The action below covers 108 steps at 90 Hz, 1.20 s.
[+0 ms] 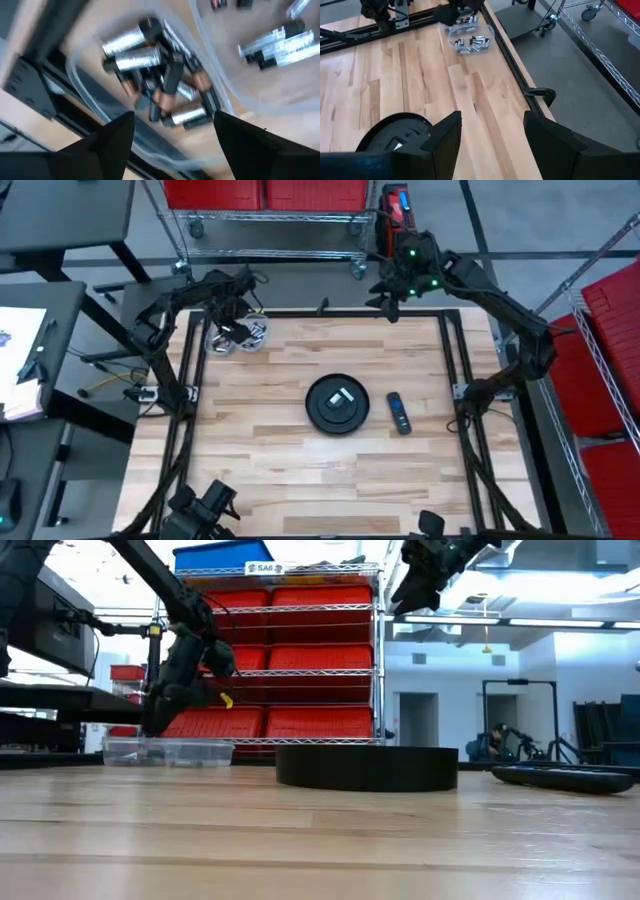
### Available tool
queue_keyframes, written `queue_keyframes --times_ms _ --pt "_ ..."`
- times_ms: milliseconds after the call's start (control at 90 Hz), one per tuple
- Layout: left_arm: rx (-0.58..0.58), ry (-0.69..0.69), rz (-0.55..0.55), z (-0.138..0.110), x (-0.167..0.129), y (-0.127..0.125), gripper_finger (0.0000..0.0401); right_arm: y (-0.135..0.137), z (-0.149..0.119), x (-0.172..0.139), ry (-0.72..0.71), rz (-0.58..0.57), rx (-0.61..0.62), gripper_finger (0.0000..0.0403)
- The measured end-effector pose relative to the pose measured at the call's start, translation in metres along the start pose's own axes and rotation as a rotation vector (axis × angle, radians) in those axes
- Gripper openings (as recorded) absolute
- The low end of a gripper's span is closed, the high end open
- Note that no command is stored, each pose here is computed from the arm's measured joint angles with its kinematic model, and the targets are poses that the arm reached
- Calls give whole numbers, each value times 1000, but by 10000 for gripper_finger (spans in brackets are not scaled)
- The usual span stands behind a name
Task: Insert battery
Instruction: Insert the silver battery into the wall clock battery compartment
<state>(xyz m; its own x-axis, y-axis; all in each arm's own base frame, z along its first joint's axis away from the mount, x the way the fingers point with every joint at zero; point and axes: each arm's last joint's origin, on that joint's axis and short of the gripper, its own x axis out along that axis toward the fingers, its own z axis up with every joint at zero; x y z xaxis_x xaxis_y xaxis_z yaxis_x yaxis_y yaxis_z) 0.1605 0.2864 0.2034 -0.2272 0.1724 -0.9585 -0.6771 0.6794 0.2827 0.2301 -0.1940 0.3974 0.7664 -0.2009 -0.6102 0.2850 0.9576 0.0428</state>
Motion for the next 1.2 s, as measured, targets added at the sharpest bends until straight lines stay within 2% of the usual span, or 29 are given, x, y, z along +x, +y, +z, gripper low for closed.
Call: queue_keyframes --times_ms 178,322,622,789,1033,1200 --pt "136 -29 12 1 7 -2 256 0 -1 0 8 2 4 204" --pt "184 -22 18 -1 13 -3 256 1 -3 0 28 7 12 204" --pt "170 -17 12 -3 16 2 256 1 -3 0 33 8 13 204" --pt "170 -65 -52 3 21 0 256 1 -3 0 32 8 13 204" --pt "172 63 -55 5 47 -7 256 1 -3 0 34 7 28 204" --pt "140 53 -72 6 47 -8 243 1 -3 0 33 4 28 204"
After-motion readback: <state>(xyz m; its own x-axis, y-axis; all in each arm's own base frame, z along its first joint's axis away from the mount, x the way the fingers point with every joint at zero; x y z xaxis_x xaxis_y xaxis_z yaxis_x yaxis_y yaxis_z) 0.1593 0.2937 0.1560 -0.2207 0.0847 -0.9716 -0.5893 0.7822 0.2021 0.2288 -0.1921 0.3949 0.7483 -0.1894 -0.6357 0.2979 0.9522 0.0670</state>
